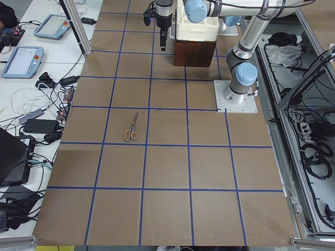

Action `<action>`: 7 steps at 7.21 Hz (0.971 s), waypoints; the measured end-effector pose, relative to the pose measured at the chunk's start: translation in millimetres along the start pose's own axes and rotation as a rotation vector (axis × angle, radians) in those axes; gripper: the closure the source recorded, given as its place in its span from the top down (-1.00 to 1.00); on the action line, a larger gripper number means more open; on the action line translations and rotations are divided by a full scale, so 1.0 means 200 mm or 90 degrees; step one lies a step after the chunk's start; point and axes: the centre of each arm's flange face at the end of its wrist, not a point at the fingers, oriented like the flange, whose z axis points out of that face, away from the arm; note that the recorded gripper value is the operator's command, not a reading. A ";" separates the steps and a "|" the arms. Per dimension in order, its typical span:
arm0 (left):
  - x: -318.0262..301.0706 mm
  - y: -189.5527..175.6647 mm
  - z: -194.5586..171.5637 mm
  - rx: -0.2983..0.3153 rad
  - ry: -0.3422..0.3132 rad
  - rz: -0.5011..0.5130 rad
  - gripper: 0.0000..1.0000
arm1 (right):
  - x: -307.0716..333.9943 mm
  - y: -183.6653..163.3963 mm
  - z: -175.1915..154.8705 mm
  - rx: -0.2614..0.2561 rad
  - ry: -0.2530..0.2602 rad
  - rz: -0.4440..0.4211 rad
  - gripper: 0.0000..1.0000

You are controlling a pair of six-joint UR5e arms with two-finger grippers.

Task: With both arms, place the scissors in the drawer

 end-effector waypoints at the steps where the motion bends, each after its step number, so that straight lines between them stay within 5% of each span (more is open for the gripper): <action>1: -0.15 -0.04 0.04 -0.003 -0.002 0.056 1.00 | -0.06 -0.04 0.06 -0.009 -0.010 -0.080 1.00; 3: -0.42 -0.12 0.16 -0.004 -0.005 0.184 1.00 | -0.18 -0.13 0.21 -0.019 -0.046 -0.187 1.00; 7: -0.90 -0.25 0.47 -0.015 0.004 0.365 1.00 | -0.24 -0.24 0.41 -0.017 -0.107 -0.290 1.00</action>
